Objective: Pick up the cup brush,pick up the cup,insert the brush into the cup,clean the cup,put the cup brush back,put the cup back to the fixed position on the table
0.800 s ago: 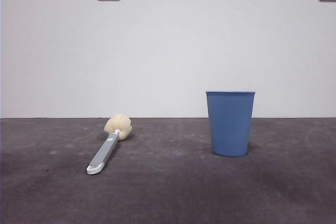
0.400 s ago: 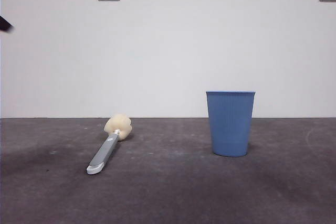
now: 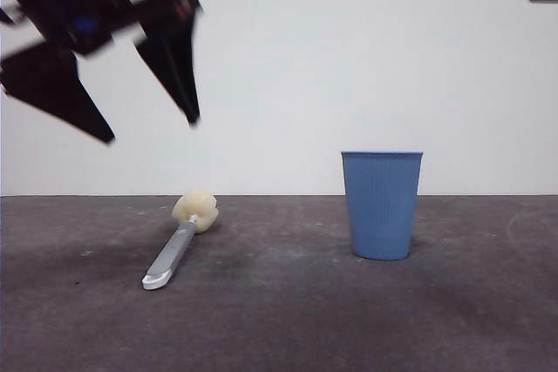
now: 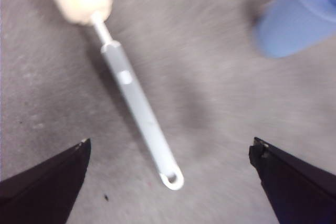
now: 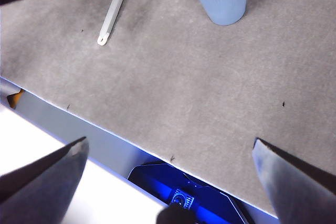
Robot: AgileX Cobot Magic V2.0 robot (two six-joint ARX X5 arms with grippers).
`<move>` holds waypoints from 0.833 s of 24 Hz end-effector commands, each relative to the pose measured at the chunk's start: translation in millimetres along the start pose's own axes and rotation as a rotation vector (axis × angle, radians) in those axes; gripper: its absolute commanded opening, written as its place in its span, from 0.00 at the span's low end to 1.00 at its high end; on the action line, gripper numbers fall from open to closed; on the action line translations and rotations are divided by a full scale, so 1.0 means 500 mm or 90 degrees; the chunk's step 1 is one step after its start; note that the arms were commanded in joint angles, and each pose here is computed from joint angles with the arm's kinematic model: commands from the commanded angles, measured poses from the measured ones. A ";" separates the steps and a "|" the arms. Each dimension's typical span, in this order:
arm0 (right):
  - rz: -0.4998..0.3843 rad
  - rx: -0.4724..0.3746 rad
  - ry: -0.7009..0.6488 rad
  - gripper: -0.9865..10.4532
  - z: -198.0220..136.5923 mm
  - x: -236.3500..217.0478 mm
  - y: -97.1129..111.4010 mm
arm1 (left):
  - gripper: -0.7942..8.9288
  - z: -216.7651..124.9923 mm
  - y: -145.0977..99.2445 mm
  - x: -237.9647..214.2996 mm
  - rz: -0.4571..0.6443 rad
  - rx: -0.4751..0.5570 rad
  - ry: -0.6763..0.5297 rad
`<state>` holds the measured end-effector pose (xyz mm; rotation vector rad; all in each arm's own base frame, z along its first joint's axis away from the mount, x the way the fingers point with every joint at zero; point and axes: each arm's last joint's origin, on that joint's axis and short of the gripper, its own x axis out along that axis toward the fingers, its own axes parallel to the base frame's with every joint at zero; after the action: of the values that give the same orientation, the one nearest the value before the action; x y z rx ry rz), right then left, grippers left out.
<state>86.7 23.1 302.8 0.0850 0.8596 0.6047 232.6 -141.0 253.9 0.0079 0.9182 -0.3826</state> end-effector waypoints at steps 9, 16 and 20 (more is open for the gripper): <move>0.001 0.002 -0.004 0.61 0.001 -0.001 0.001 | 0.63 -0.033 0.002 0.182 0.098 -0.021 0.137; 0.001 0.006 -0.004 0.61 0.001 -0.001 0.001 | 0.63 -0.044 0.000 0.204 0.132 -0.024 0.149; 0.001 0.007 -0.004 0.61 0.001 -0.001 0.001 | 0.44 -0.046 -0.007 0.204 0.140 -0.016 0.147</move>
<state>86.7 23.1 302.8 0.0919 0.8619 0.6014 269.6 -171.9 163.8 0.1348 1.1295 -0.1724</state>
